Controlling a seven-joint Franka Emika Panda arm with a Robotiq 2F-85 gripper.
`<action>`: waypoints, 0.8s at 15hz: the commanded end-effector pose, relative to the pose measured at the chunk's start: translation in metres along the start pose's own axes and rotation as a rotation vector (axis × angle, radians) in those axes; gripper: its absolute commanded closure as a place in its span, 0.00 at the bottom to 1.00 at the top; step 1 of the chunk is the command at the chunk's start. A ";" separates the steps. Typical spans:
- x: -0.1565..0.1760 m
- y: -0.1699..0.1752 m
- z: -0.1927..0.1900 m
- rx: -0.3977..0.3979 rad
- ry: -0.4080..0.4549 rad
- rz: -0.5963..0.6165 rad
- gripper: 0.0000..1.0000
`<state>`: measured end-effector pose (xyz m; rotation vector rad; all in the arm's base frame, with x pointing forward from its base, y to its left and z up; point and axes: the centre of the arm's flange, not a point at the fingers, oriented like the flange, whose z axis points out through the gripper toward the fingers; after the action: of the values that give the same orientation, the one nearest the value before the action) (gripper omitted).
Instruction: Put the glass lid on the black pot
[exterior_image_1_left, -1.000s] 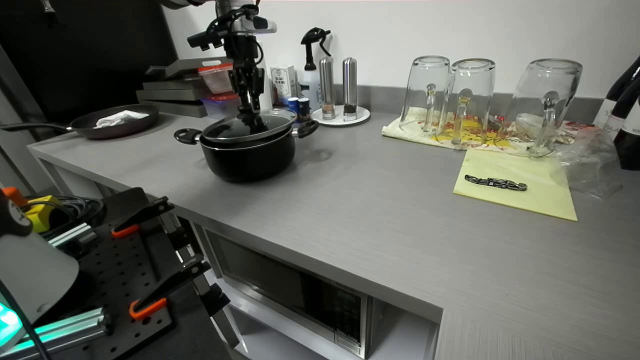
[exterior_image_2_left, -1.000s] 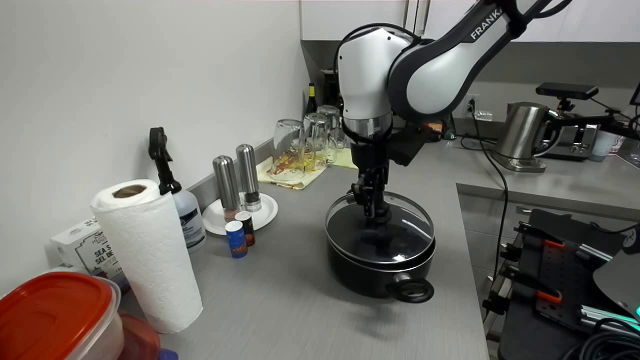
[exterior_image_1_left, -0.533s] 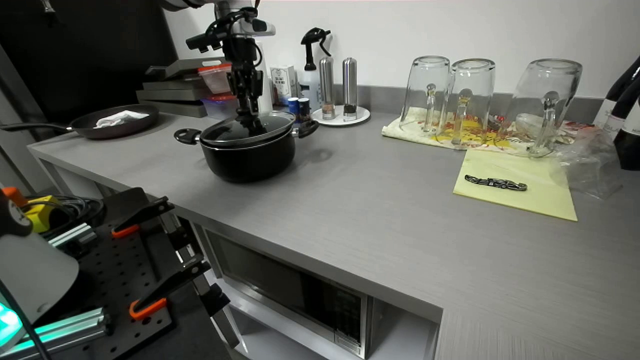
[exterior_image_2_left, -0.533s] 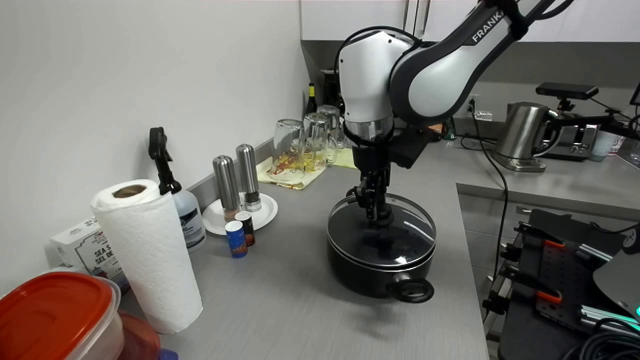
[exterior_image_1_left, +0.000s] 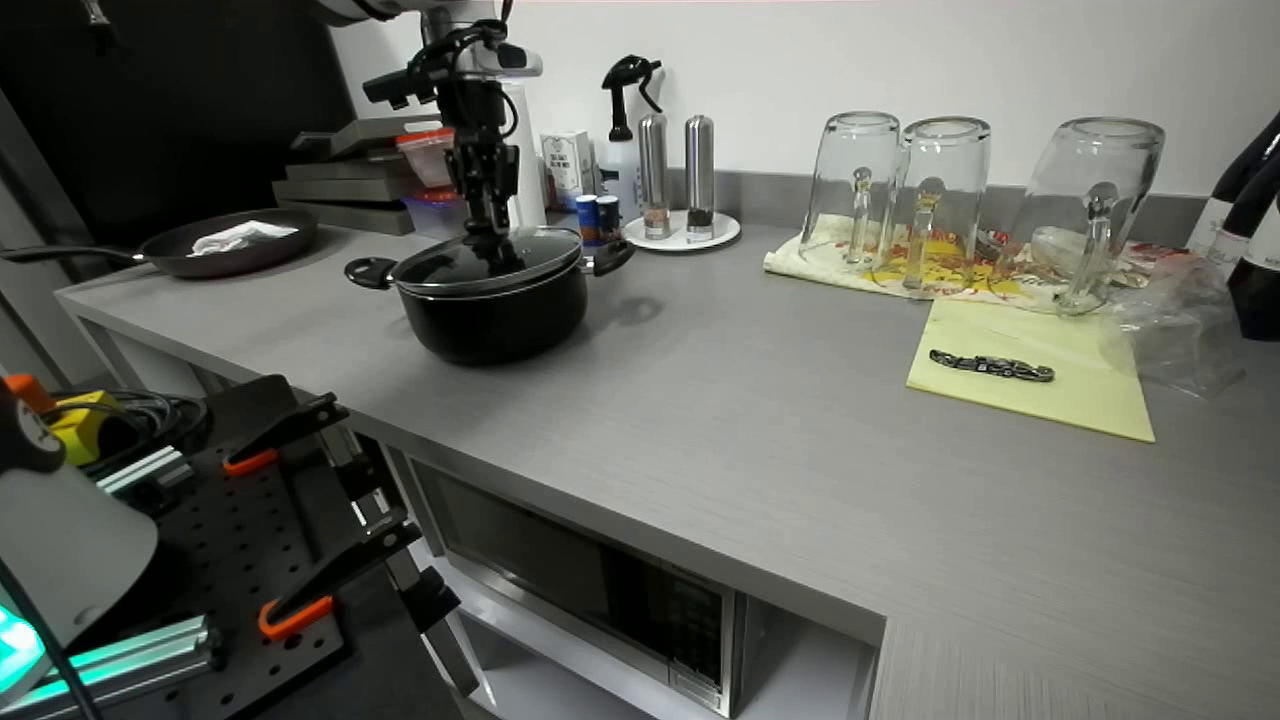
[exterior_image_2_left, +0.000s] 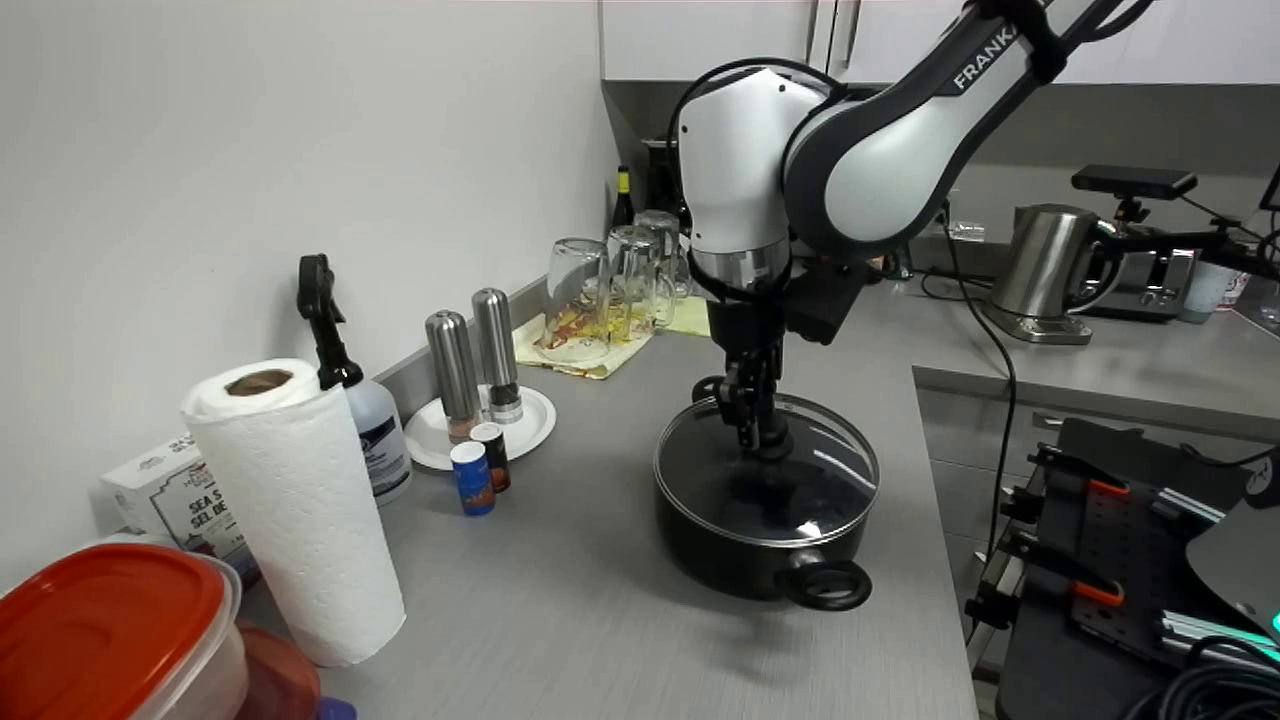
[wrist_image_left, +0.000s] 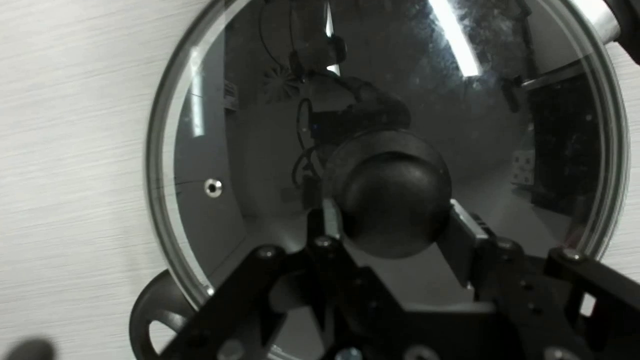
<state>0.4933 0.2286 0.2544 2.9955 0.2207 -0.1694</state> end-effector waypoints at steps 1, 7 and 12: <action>-0.006 -0.007 -0.008 0.005 0.016 -0.039 0.75; -0.007 -0.009 -0.013 0.012 0.021 -0.046 0.75; -0.006 -0.010 -0.020 0.021 0.030 -0.050 0.75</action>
<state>0.4904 0.2361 0.2571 2.9983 0.2660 -0.1655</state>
